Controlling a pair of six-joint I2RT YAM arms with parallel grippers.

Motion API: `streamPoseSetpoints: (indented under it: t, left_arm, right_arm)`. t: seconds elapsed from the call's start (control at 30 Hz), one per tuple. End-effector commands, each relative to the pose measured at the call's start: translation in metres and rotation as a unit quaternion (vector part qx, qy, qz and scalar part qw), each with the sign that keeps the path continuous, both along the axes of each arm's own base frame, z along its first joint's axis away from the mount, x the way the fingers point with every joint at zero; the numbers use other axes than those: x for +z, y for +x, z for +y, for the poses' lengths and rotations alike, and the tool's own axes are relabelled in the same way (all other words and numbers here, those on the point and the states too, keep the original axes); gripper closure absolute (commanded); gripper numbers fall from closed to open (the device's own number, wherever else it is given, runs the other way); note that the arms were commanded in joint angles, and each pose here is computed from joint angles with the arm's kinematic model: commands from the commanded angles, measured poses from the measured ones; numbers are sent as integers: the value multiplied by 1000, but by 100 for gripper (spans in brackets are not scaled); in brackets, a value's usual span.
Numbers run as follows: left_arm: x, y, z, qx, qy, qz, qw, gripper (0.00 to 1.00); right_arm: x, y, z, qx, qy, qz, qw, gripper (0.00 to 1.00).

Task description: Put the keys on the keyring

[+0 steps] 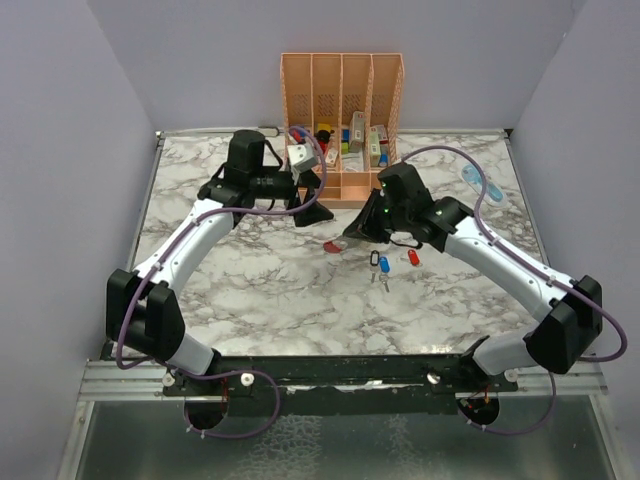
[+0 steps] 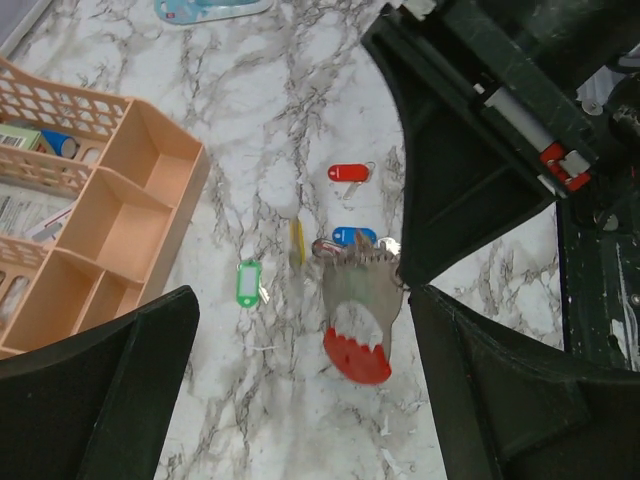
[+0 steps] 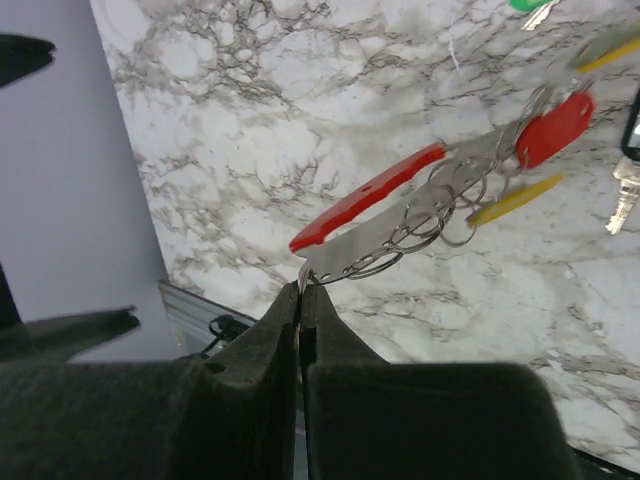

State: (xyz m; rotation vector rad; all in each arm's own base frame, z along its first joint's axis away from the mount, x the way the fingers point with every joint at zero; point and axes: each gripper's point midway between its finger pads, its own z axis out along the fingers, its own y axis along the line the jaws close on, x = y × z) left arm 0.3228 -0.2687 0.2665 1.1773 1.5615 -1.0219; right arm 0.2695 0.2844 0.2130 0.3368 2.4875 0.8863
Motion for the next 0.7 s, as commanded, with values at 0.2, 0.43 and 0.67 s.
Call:
streamPoseSetpoints:
  t: [0.2,0.43,0.67]
  left_arm:
    - [12,-10,-17,-16,18,-36,999,11]
    - [-13,-19,-8,-38,50,-63,996,11]
    - [-8,-22,-11,-64,44,-86,993,11]
  right_arm:
    - [56,16,21,-59,104,14,993,99]
    - [64,14,25,-69,137,27,988,99]
    - [72,10,23,-80,157,29,984,99]
